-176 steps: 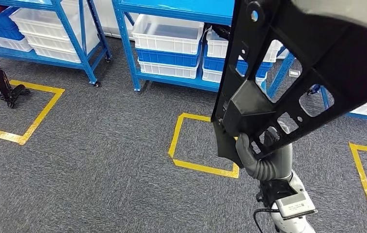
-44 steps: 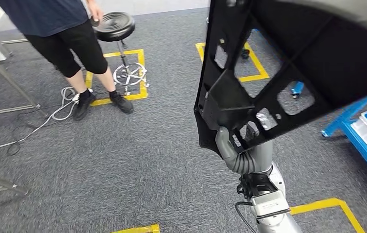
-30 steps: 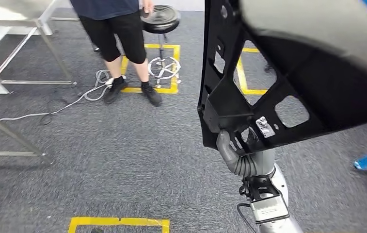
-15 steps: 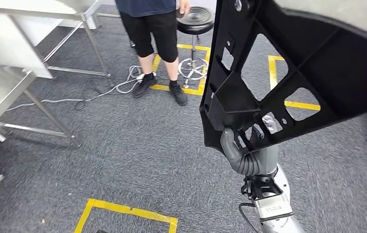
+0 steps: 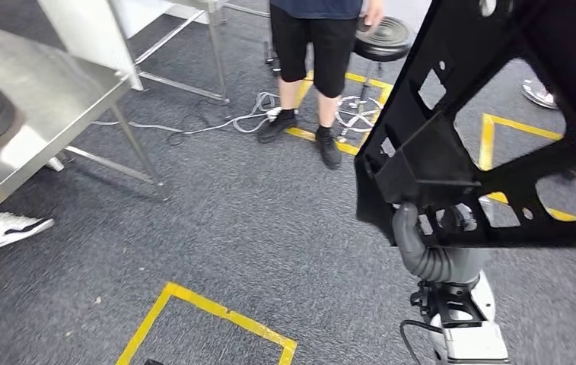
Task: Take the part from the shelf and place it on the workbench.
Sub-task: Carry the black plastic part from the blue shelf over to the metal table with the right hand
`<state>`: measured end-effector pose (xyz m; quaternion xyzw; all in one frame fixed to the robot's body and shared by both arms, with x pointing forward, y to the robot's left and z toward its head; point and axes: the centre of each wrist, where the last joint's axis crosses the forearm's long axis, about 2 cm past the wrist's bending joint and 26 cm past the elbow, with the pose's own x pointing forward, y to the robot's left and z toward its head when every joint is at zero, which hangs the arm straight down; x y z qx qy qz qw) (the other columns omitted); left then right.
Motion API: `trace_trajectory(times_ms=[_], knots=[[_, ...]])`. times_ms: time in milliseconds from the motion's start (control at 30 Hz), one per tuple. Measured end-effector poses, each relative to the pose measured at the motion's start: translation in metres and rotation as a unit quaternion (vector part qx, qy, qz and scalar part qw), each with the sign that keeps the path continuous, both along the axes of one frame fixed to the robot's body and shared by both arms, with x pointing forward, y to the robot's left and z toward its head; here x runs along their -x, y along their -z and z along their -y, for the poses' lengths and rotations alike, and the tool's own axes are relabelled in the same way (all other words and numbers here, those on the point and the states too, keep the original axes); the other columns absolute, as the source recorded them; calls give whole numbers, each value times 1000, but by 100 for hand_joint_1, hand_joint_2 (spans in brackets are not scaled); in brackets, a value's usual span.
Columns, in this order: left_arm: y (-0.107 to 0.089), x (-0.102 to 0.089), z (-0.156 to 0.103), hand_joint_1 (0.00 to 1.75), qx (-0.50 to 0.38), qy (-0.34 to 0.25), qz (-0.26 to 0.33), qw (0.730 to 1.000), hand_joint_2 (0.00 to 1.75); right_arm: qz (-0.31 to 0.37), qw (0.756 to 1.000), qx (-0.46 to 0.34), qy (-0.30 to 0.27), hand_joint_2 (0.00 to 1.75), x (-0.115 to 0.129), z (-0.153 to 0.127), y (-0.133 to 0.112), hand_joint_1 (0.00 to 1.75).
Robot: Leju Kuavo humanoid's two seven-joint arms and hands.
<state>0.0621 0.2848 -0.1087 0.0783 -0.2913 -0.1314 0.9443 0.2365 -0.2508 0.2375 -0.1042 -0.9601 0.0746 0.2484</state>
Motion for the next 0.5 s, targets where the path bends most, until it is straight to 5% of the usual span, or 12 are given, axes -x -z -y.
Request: trace_trajectory(times_ms=[500], knots=[[1, 9, 1, 0, 5, -5, -1, 1000, 175, -2, 999, 4, 36, 175, 13, 27, 3, 175]])
